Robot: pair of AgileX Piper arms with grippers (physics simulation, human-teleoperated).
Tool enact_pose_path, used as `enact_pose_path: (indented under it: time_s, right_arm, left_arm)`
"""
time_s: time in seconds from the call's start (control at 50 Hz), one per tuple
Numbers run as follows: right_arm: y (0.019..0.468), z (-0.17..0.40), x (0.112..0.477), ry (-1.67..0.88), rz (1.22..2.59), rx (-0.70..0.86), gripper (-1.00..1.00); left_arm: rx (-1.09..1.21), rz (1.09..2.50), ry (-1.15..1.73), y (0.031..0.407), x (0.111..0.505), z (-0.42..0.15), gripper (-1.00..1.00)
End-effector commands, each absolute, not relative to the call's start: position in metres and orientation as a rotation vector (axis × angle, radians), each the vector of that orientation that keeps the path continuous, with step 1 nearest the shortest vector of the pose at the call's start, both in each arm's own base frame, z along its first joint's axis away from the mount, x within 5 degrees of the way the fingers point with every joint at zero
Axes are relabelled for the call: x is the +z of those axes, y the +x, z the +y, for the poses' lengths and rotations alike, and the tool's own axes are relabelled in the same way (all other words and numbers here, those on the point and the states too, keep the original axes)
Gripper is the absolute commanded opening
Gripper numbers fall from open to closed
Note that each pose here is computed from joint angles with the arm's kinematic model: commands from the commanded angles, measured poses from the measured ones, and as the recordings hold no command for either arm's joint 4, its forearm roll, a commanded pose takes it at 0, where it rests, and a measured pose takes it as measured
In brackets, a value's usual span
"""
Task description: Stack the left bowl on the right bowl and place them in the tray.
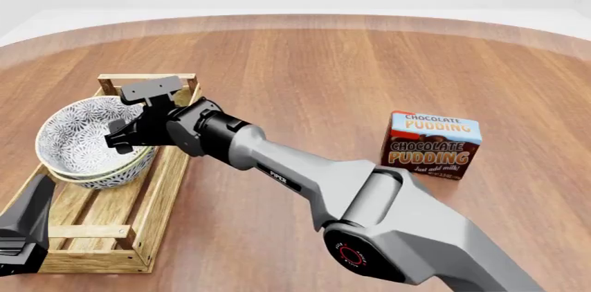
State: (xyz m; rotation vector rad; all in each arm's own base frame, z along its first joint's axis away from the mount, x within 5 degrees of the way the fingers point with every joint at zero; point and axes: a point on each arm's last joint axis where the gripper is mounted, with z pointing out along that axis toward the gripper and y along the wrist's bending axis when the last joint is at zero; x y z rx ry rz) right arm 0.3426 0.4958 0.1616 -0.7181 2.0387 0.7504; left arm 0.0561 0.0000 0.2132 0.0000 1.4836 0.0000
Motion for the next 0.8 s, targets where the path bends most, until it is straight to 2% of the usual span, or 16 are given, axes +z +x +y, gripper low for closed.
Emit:
enact_pose_path:
  time_s: [0.02,0.48,0.7,0.8]
  right_arm:
    - [0.34,0.497,0.163,-0.723,2.039,0.756,1.0]
    - [0.355,0.478,0.2,-0.692,2.039,0.728,1.0]
    - [0.355,0.461,0.242,-0.681,2.0,0.725,1.0]
    - [0.361,0.437,0.27,-0.724,1.926,0.662,1.0]
  left_arm:
    - [0.0,1.484,0.0,0.056,0.213,0.0,1.0]
    - [0.0,1.484,0.0,0.056,0.213,0.0,1.0]
    - [0.0,1.484,0.0,0.056,0.213,0.0,1.0]
    - [0.0,1.484,0.0,0.056,0.213,0.0,1.0]
